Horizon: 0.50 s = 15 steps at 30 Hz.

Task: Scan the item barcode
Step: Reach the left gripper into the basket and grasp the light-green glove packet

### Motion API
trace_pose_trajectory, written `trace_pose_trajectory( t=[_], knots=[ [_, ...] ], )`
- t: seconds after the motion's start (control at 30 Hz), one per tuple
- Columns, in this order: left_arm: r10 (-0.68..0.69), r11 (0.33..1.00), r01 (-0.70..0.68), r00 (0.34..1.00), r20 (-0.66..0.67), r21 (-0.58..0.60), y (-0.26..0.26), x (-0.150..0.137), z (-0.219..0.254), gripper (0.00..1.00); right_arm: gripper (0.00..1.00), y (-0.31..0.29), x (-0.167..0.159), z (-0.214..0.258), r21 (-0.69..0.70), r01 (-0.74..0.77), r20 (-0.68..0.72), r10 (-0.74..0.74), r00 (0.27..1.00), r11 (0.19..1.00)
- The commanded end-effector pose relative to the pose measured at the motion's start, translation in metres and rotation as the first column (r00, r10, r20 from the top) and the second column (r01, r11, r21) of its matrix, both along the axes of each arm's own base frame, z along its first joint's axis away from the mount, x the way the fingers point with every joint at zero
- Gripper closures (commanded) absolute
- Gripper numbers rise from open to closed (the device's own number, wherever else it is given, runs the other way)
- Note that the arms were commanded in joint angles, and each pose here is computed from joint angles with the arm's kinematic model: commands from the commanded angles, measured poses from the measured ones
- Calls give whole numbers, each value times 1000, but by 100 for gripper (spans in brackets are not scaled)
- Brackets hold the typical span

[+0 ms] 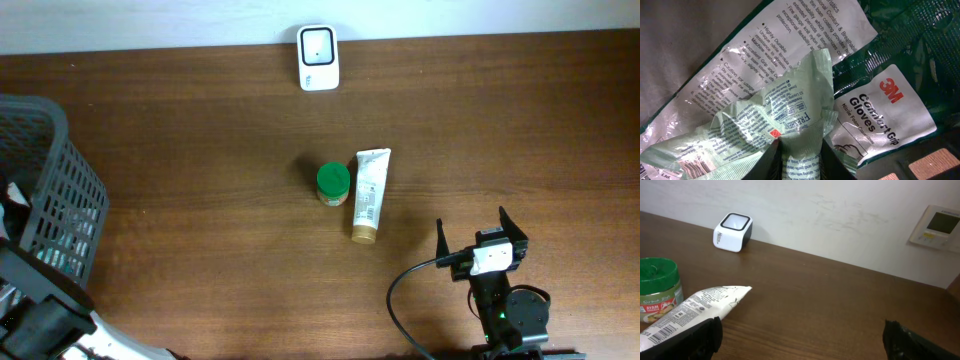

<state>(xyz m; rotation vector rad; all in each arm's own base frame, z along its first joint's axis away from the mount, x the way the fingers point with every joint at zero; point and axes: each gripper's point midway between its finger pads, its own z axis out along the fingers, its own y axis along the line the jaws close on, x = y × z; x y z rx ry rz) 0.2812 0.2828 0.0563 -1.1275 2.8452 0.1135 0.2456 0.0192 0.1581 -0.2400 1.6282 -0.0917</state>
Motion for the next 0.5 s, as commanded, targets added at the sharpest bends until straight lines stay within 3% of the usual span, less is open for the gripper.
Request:
trace_pose_trajectory(
  t=[0.0, 0.03, 0.17, 0.3, 0.47],
  knots=[
    [8, 998, -11, 998, -55, -54, -7, -10, -19, 95, 2, 1, 0, -2, 10, -3, -3, 3, 1000, 1000],
    [8, 998, -11, 998, -56, -55, -7, -10, -18, 100, 2, 1, 0, -2, 10, -3, -3, 3, 1000, 1000],
    [34, 999, -35, 999, -31, -33, 0, -3, 10, 100, 2, 1, 0, -2, 10, -3, -3, 3, 1000, 1000],
    [28, 997, -34, 996, 85, 69, 12, 19, 91, 100, 2, 1, 0, -2, 10, -3, -3, 3, 1000, 1000],
    [-22, 971, -57, 945, 325, 233, -3, 36, 209, 100, 2, 1, 0, -2, 10, -4, -3, 4, 1000, 1000]
  ],
)
